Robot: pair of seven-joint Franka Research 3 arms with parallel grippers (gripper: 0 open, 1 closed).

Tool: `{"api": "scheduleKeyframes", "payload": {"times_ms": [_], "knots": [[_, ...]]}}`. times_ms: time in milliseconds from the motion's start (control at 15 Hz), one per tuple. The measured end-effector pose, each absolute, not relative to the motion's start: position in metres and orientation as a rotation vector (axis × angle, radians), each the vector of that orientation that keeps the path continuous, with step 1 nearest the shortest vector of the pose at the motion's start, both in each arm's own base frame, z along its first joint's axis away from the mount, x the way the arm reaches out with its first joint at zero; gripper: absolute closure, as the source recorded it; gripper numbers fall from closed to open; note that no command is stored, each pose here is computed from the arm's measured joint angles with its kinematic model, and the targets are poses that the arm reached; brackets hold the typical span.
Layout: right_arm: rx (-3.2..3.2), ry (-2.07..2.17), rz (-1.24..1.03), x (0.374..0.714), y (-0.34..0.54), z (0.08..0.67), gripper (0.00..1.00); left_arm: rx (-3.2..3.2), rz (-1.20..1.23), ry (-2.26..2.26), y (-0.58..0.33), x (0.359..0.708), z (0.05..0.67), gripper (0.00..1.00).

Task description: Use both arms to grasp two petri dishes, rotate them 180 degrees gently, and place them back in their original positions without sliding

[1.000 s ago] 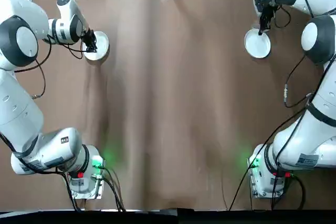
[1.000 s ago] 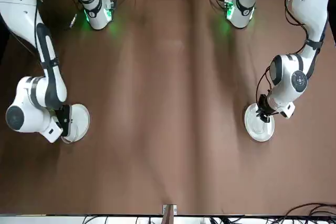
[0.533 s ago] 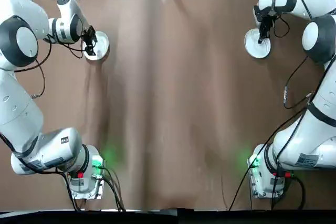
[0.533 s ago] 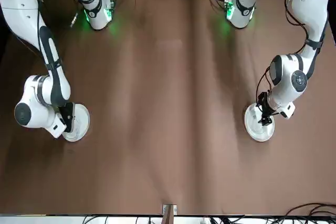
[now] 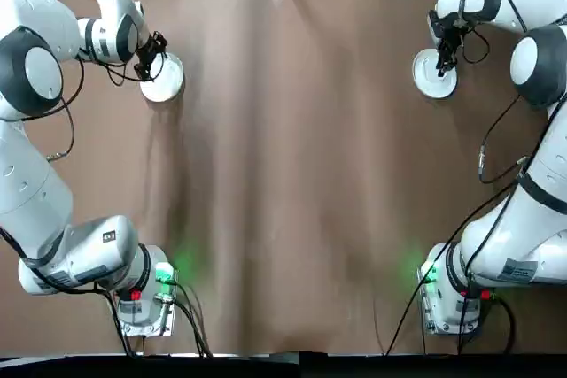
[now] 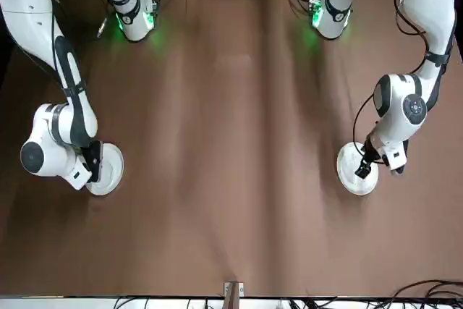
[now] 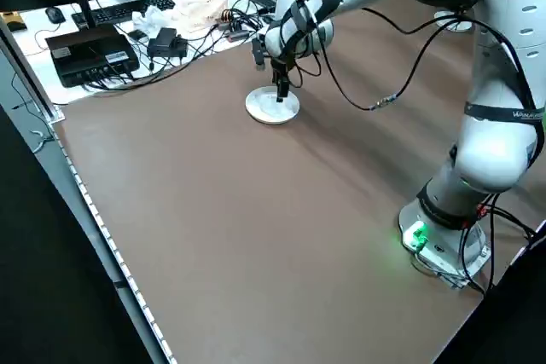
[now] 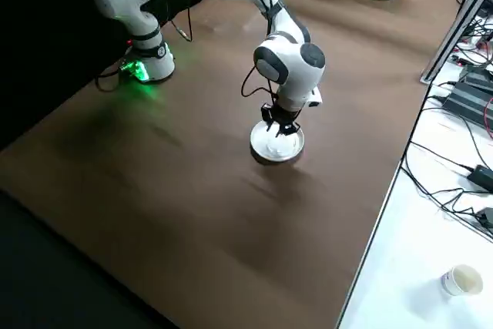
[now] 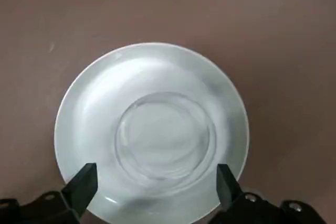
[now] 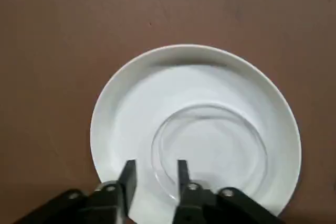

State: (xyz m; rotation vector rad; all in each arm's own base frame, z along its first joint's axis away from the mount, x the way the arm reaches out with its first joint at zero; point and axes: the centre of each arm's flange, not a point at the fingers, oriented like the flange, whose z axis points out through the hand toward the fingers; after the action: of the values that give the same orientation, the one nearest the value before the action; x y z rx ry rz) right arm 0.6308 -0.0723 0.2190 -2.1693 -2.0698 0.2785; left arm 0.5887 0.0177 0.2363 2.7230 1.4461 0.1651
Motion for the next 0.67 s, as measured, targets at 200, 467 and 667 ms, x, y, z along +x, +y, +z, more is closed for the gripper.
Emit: {"api": "scheduleKeyframes", "payload": {"times_ms": [200, 467, 667], "knots": [[-2.173, -2.059, 0.281, 0.636, -0.082, 0.231, 0.32, 2.906, 0.211, 1.048, 0.017, 0.597, 0.247, 0.0], [-2.192, -2.047, 0.272, 0.663, -0.087, 0.3, 0.0, 3.082, 0.233, 0.47, 0.012, 0.611, 0.269, 0.0], [-2.286, -1.958, 0.202, 0.68, -0.085, 0.357, 0.0, 3.114, 0.212, 0.322, 0.0, 0.626, 0.305, 0.0]]}}
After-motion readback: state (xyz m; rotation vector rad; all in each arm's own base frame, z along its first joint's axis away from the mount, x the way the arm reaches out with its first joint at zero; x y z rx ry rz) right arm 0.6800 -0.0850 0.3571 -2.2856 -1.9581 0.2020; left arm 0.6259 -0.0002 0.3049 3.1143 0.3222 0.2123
